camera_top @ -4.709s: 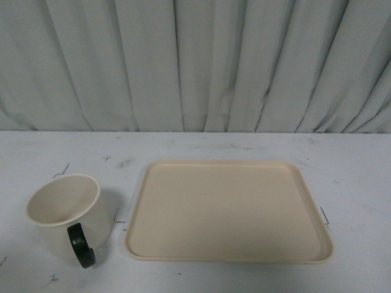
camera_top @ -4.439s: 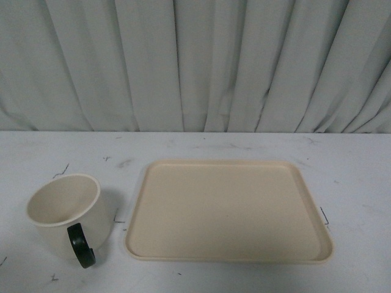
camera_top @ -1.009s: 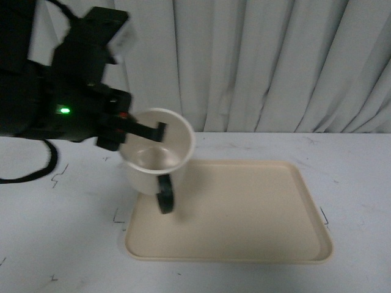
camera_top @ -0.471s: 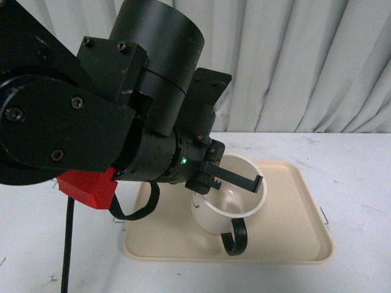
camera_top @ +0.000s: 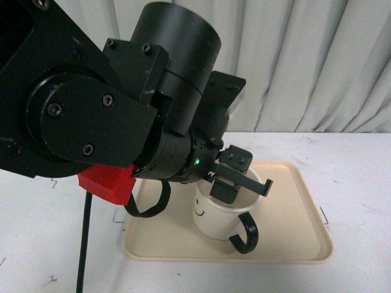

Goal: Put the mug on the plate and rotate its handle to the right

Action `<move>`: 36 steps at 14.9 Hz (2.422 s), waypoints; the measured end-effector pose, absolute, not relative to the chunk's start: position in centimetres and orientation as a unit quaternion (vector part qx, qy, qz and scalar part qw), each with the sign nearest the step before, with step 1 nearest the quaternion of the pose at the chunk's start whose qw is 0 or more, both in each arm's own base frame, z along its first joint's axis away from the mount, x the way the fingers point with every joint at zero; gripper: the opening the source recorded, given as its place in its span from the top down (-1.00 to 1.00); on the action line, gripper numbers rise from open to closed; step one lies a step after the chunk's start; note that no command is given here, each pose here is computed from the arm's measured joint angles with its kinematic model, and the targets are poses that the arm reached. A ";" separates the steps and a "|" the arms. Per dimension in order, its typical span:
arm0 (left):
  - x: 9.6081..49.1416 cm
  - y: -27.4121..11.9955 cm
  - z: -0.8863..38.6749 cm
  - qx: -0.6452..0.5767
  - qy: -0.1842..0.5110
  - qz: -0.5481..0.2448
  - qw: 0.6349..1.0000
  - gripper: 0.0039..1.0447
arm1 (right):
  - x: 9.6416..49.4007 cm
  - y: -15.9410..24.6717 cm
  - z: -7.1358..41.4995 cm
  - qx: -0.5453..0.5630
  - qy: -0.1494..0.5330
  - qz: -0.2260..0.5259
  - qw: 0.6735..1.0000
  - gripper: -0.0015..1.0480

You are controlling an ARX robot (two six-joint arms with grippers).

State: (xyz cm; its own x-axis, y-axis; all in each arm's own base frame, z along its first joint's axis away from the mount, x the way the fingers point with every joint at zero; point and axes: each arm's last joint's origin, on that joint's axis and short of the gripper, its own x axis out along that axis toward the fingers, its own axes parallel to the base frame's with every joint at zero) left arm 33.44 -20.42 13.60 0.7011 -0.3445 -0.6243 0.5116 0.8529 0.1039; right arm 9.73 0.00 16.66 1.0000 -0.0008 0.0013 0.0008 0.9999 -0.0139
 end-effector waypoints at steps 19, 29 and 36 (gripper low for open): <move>14.8 -1.1 17.7 0.002 0.004 0.003 1.000 0.97 | 9.7 0.0 16.7 -0.007 -0.001 0.000 1.000 -0.87; 12.3 0.0 16.9 0.001 -0.002 -0.001 1.000 0.97 | 9.7 0.0 16.7 -0.007 -0.001 0.000 1.000 -0.87; 11.2 0.0 17.0 0.001 -0.006 -0.001 1.000 0.97 | 9.7 0.0 16.7 -0.007 -0.001 0.000 1.000 -0.87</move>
State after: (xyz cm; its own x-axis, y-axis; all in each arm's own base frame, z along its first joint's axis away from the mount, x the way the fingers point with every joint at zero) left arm 11.19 -0.02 17.02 0.9999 -0.0023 0.0128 0.0023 1.0000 0.0025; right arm 9.73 0.00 16.66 1.0000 -0.0004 0.0017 0.0004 0.9999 -0.0139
